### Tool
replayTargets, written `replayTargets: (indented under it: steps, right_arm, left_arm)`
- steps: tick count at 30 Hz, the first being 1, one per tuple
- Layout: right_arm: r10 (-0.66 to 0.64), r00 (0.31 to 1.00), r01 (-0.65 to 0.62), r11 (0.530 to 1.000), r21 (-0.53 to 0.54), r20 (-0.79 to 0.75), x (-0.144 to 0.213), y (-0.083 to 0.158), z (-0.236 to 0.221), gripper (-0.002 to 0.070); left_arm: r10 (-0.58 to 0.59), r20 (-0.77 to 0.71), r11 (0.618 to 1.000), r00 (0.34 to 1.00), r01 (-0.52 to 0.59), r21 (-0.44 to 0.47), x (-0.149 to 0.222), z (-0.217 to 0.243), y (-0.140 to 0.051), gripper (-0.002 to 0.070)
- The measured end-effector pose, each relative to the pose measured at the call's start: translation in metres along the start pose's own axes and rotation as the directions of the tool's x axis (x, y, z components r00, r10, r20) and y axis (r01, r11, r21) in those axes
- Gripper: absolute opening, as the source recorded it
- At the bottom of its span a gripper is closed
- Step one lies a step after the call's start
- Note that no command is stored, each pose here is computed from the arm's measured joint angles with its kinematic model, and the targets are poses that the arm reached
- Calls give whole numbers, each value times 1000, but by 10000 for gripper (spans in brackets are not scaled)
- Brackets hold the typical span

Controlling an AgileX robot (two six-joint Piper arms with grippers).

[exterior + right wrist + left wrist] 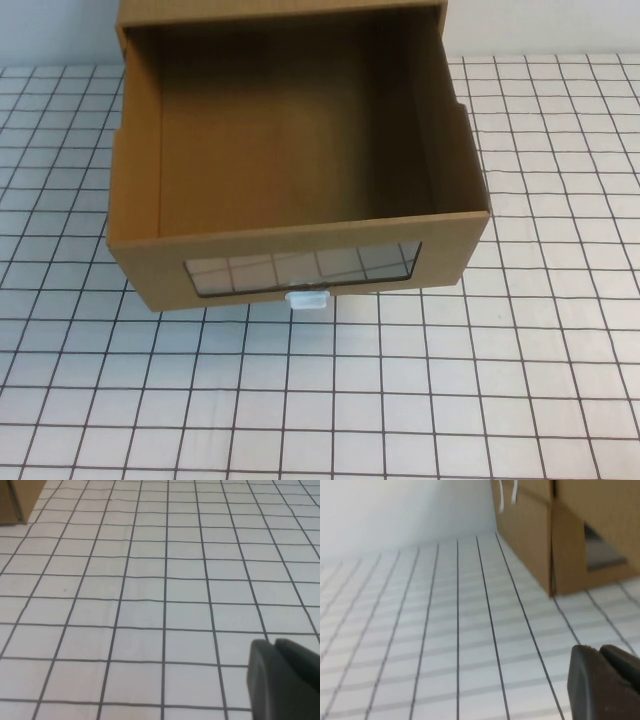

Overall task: Open the shoe box
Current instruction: 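Pull the top drawer of the cardboard box fully open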

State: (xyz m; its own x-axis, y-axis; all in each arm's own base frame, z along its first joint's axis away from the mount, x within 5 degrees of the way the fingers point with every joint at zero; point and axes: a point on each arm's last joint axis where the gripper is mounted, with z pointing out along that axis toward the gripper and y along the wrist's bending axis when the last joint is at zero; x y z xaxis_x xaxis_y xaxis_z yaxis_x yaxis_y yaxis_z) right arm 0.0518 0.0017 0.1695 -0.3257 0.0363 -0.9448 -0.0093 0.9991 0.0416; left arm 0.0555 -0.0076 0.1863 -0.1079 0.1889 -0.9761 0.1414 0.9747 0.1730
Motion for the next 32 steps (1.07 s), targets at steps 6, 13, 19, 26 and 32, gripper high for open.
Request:
replayTargets:
  steps: [6,13,19,26,32]
  right_arm:
    - [0,1000,0,1000,0,1,0,0,0,-13]
    - [0,1000,0,1000,0,1,0,0,0,-13]
    - [-1,1000,1,1000,0,1,0,0,0,-13]
    - [-1,1000,1,1000,0,2,0,0,0,-13]
    - [-1,1000,1,1000,0,0,0,0,0,-13]
  left_arm:
    - [-11,-153,999,988,16,34,14,-1,-3,-2]
    - [-24,-155,999,988,29,31,14,-1,-3,-2]
    - [-29,-155,999,987,35,30,14,-1,-3,-2]
    - [-29,-155,999,987,35,30,14,-1,-3,-2]
    - [-29,-157,999,987,35,31,14,-1,-3,-2]
